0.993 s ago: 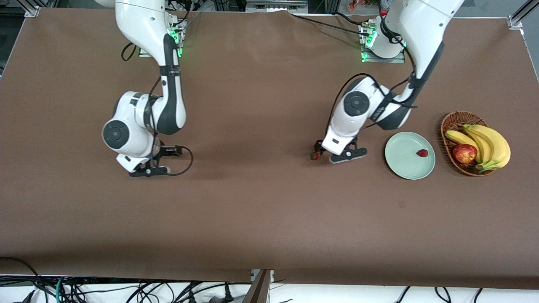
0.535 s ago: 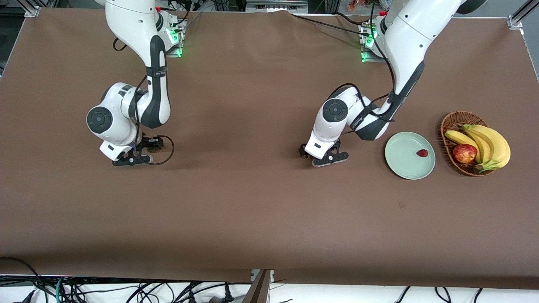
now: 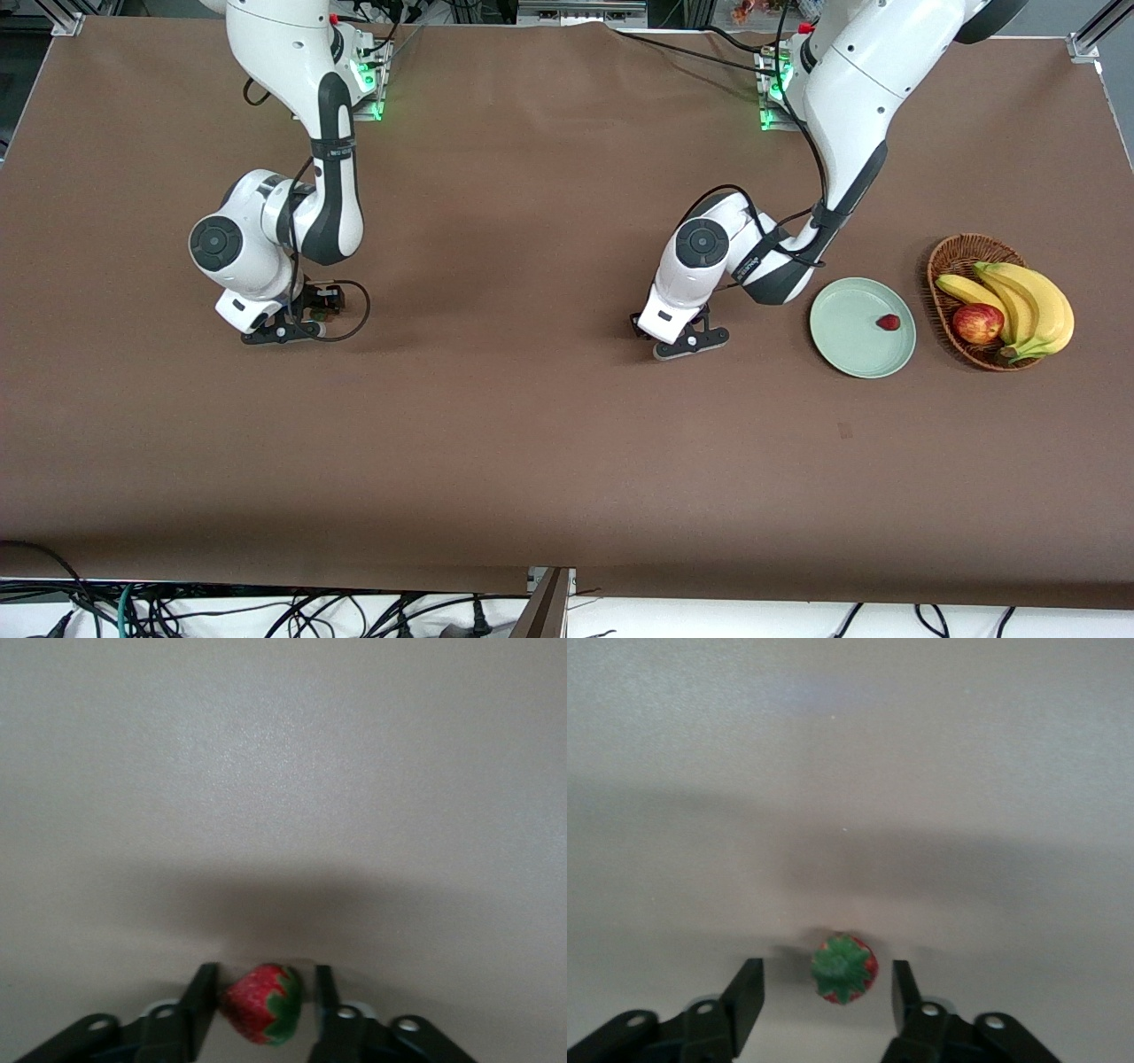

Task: Collect all strawberries into plate
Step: 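Grasp the strawberry with the left gripper while the right gripper grasps the last, then carry the strawberry to the plate with the left gripper and release it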

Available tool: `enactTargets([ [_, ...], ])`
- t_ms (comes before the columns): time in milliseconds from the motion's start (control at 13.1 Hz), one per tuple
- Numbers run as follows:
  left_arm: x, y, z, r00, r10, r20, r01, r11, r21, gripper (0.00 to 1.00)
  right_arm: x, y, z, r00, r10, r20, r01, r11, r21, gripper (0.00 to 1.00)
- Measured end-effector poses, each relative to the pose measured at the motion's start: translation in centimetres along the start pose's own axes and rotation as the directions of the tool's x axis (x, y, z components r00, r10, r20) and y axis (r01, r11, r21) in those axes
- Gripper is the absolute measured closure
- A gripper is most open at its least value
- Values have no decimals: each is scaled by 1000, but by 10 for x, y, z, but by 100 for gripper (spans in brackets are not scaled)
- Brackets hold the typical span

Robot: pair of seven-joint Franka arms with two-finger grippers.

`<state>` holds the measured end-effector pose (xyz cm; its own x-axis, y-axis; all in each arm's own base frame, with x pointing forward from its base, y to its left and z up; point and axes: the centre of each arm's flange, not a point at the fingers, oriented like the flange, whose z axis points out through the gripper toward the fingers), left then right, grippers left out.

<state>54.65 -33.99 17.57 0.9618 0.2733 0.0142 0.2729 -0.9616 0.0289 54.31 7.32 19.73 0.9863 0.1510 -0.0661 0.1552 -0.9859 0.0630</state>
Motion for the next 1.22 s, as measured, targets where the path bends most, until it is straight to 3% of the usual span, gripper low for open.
enactTargets([
  [76,0,0,0,1000,-1,0,1,1000,0,62,-1,-3,3,1000,2,-3,-2,1000,4,35],
  [458,15,-2,-13,999,-20,29,18,998,59,63,-2,8,9,999,-34,-18,34,999,7,41],
  [688,45,-22,-56,994,16,111,-20,999,34,63,-4,18,11,999,-39,-14,39,999,10,43],
  [764,60,-41,-72,991,35,128,-39,999,34,63,-4,19,12,999,-40,-13,40,999,11,44],
  [917,93,-92,-96,983,92,162,-99,994,37,63,-5,19,12,999,-45,-13,45,999,12,62],
  [1222,140,-225,-99,949,226,221,-238,971,30,63,-4,20,12,999,-45,-16,45,999,14,67],
])
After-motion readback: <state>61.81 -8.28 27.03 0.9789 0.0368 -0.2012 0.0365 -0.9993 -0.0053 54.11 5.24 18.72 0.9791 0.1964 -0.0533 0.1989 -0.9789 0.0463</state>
